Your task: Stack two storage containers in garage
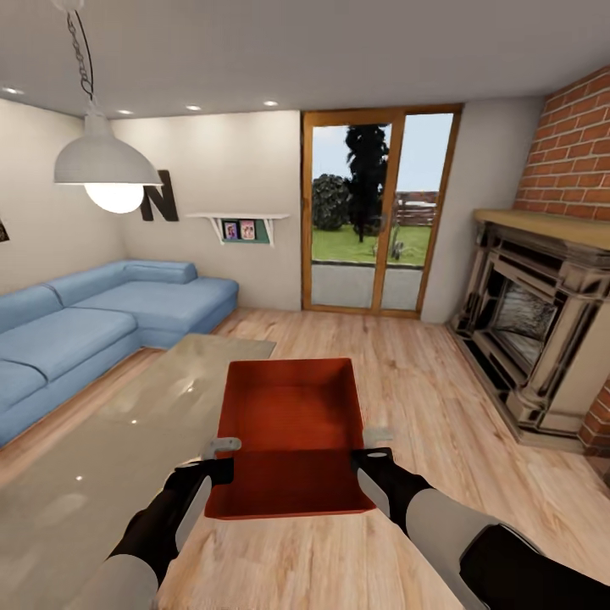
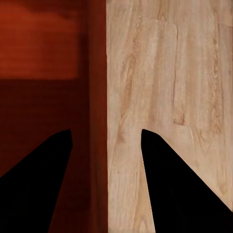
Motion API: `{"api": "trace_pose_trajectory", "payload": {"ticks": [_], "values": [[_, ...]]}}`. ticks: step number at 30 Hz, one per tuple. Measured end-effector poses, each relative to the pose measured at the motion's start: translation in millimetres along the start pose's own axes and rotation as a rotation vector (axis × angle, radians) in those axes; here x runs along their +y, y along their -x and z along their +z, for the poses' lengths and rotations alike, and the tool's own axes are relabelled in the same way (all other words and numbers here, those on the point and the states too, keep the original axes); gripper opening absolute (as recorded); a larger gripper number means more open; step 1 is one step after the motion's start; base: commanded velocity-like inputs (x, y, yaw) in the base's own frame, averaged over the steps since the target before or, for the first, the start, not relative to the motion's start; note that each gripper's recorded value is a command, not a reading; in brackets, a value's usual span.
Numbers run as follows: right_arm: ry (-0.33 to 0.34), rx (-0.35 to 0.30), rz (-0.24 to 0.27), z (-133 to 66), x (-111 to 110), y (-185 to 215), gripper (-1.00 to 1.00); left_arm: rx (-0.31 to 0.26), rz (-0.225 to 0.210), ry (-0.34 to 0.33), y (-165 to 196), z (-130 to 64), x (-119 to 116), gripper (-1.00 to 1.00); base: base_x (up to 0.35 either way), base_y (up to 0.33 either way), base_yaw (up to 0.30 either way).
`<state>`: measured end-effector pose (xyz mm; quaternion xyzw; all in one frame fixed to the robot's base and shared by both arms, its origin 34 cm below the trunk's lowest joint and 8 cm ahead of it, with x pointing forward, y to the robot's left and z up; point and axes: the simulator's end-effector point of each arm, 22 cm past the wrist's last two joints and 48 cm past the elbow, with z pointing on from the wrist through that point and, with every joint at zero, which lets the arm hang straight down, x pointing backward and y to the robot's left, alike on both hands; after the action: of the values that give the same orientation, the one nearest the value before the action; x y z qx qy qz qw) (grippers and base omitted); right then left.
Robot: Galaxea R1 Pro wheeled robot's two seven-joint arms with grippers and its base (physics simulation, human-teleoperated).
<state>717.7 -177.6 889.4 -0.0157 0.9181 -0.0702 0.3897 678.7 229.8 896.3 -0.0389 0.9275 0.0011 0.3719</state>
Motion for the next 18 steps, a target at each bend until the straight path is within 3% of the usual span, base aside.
{"api": "trace_pose_trajectory", "payload": {"ticks": [9,18], "values": [[-0.001,-0.007,0.001,-1.8,-0.1,3.4,-1.00,-0.007,-0.001,0.000,3.0,-1.8,0.2,-1.00,0.000,0.000,0.293],[-0.001,-0.008,0.002,-2.2,-0.4,3.9,-1.00,-0.008,-0.001,-0.001,3.5,-2.1,0.0,-1.00,0.000,0.000,0.065]]}}
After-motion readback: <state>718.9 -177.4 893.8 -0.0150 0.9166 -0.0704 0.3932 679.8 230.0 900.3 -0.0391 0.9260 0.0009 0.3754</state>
